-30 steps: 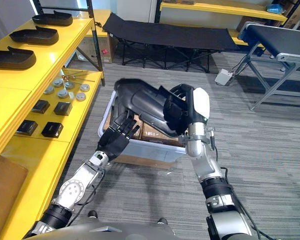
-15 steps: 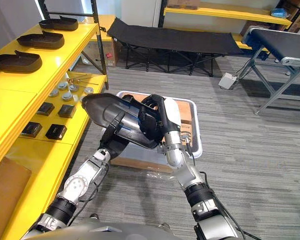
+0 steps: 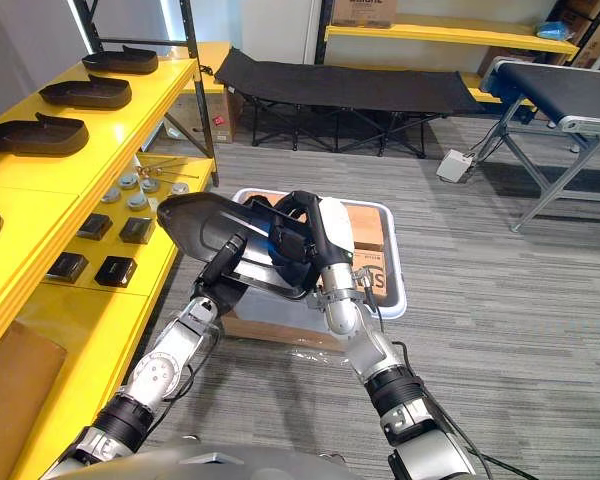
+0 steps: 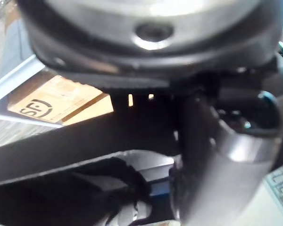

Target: Walk over and take three plastic housings, then place them on the shelf

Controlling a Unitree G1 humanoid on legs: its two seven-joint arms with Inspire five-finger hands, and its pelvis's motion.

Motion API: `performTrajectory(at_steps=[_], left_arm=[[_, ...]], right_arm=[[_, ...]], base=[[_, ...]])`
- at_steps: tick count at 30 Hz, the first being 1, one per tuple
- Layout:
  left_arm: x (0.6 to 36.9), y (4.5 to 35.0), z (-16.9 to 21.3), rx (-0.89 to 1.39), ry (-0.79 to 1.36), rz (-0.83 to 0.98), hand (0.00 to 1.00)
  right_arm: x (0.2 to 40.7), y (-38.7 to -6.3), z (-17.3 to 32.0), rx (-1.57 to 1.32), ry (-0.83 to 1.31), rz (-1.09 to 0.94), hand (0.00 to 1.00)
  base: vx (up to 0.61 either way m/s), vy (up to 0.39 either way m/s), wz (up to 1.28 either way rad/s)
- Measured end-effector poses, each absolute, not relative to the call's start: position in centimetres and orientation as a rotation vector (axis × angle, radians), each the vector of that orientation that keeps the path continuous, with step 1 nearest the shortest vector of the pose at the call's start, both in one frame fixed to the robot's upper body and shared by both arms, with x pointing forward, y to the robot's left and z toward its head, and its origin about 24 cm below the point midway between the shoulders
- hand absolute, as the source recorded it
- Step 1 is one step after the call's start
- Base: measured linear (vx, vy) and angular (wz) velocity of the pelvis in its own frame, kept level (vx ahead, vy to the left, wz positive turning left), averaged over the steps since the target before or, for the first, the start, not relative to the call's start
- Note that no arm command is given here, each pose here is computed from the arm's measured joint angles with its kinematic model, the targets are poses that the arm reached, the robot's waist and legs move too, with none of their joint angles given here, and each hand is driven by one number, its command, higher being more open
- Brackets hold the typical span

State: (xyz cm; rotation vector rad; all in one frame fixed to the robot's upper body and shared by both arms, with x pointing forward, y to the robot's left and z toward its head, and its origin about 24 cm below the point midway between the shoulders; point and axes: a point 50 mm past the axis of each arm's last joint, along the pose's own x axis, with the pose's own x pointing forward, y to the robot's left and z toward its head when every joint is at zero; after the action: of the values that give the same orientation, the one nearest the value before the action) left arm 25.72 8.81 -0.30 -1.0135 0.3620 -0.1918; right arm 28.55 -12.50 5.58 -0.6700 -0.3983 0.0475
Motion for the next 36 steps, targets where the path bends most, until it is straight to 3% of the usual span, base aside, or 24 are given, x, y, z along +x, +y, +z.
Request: performTrajectory(at_steps=[9,10,22,27,32,36], left_arm=[[25.9,9.2,-0.1,-0.973,0.331,-0.187,0.00],[25.9,9.2,-0.1,-0.973,0.327,-0.186,0.00],[25.8,10.8,5.9,-0.814,-0.009,-0.192,0.00],[24.5,11.6,5.5,-0.510,-0.033,-0.091,0.00],[23.0,15.5,4.1,-0.136,-0.035,0.201,0.00],[21.8,18.6,4.1,0.064,-0.052,0.413,0.00]], right_arm=[[28.2,-12.1,5.8,-0.653,-0.427,0.024,0.00],[28.2,-12.1,5.8,-0.652,-0.429,0.022,1.00],[26.7,-10.3,11.1,-0.301,-0.664,0.025,1.00],[24.0,-7.1,14.7,-0.045,-0.842,0.180,1.00],[22.6,-8.1,14.3,0.028,-0.806,0.175,1.00],[22.6,-9.6,12.0,0.178,-0.605,0.212,1.00]], base=[[0.01,0.008,-0.02],[0.00,0.000,0.00],[0.00,0.003,0.00],[0.01,0.019,0.10],[0.03,0.030,0.09],[0.02,0.014,0.00]])
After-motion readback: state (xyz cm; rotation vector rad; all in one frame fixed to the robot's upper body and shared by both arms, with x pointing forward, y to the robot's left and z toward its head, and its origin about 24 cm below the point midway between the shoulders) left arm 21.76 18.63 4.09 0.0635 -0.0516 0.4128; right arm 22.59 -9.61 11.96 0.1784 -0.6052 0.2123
